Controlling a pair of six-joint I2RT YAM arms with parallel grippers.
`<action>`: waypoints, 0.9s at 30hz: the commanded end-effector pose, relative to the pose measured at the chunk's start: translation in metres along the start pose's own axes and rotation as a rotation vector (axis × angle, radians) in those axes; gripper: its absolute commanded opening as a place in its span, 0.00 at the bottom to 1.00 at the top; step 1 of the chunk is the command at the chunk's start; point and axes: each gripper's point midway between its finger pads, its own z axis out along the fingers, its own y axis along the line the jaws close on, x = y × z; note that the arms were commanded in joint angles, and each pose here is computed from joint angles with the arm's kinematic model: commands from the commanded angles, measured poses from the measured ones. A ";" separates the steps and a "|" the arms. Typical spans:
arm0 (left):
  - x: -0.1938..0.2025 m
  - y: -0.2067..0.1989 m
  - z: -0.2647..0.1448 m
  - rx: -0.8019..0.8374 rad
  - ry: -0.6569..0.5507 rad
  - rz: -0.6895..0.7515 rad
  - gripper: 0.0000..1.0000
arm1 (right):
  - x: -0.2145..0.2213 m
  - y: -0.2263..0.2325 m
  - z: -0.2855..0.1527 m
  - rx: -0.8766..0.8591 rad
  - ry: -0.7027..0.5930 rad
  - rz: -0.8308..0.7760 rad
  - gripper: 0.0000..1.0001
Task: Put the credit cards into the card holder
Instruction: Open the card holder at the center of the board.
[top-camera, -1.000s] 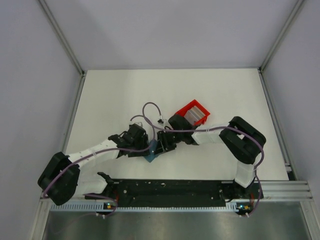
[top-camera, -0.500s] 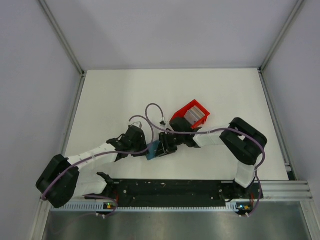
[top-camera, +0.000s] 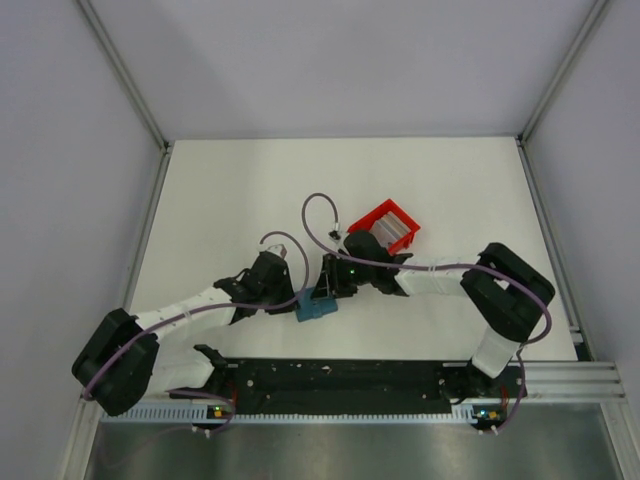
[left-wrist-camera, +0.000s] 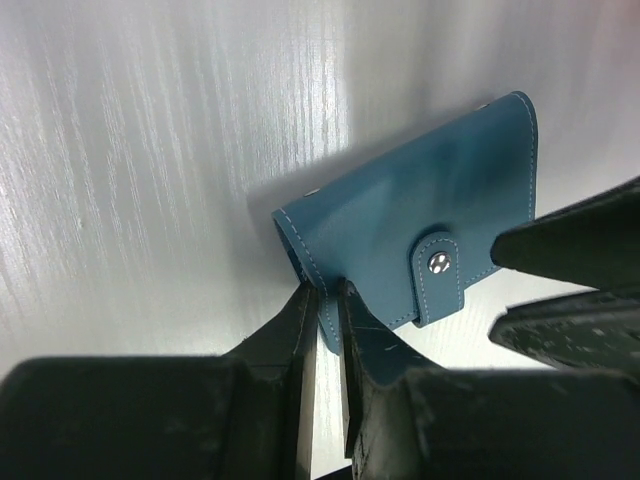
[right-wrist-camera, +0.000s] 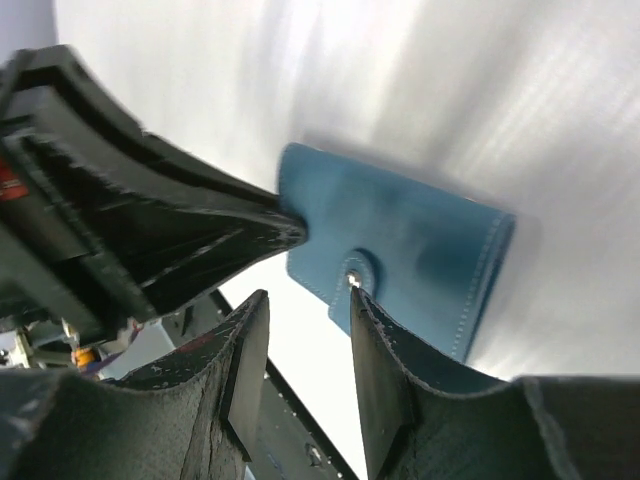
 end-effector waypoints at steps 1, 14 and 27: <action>0.013 0.007 0.002 -0.014 0.040 0.003 0.15 | 0.007 -0.013 0.009 0.048 -0.007 0.080 0.38; 0.020 0.004 0.003 0.013 0.049 -0.060 0.00 | 0.043 -0.009 0.032 0.014 0.061 0.170 0.38; 0.028 0.008 0.004 0.007 0.047 -0.120 0.00 | 0.043 0.002 0.047 -0.064 0.085 0.074 0.00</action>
